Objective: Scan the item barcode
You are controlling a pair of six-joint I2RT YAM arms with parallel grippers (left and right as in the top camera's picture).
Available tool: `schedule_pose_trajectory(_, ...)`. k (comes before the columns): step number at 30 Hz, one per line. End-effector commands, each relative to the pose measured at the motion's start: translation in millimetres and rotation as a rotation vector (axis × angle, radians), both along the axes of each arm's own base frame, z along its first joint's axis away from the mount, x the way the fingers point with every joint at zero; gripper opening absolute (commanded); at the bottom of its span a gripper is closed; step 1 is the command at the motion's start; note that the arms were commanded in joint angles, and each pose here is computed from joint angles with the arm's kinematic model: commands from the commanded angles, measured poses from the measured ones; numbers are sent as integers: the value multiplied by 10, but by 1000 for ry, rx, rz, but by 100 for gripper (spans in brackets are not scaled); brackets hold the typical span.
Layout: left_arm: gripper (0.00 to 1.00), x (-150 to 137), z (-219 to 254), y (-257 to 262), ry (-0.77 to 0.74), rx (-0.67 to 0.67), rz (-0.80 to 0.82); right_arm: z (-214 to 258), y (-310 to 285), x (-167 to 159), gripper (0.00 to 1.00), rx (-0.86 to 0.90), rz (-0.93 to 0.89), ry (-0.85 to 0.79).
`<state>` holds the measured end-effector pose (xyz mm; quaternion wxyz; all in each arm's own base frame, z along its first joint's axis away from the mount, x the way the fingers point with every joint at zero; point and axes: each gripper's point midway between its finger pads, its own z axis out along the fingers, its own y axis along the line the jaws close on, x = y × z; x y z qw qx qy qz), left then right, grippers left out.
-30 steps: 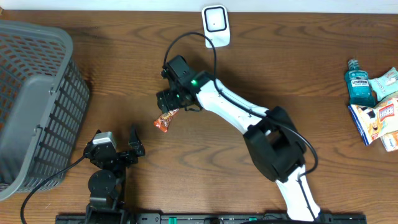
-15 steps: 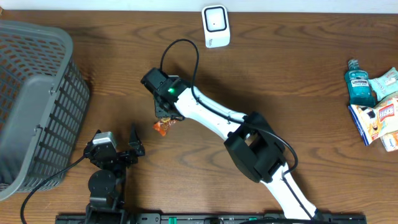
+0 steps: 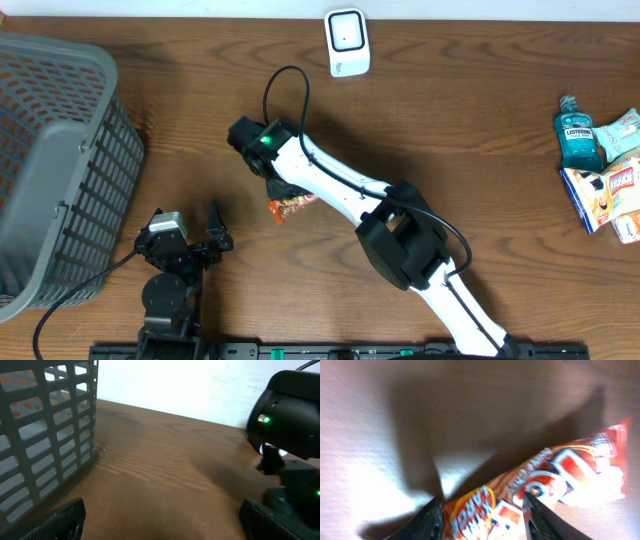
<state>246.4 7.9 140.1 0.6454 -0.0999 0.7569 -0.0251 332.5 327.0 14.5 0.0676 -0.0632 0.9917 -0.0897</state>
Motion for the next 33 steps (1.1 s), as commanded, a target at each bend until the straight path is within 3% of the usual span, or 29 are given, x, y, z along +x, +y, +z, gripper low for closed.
schedule_pose_trajectory(1, 98, -20, -183, 40, 54, 0, 22, 128, -63, 46, 45, -43, 41, -8)
schedule_pose_trajectory(8, 98, -20, -183, 40, 54, 0, 22, 105, -62, -58, 65, -37, -3, 25)
schedule_pose_trajectory(12, 98, -20, -183, 40, 54, 0, 22, 50, -54, -20, 68, -21, -76, 0)
schedule_pose_trajectory(19, 98, -20, -183, 40, 54, 0, 22, -108, 72, -96, 63, 25, -78, 15)
schedule_pose_trajectory(23, 98, -20, -183, 40, 54, 0, 22, -181, 33, -270, 57, -24, 27, 73)
schedule_pose_trajectory(26, 98, -20, -183, 40, 54, 0, 22, -155, -88, -415, 47, -88, 53, 124)
schedule_pose_trajectory(33, 98, -20, -183, 40, 54, 0, 22, 57, -631, -498, 47, -344, 58, 143)
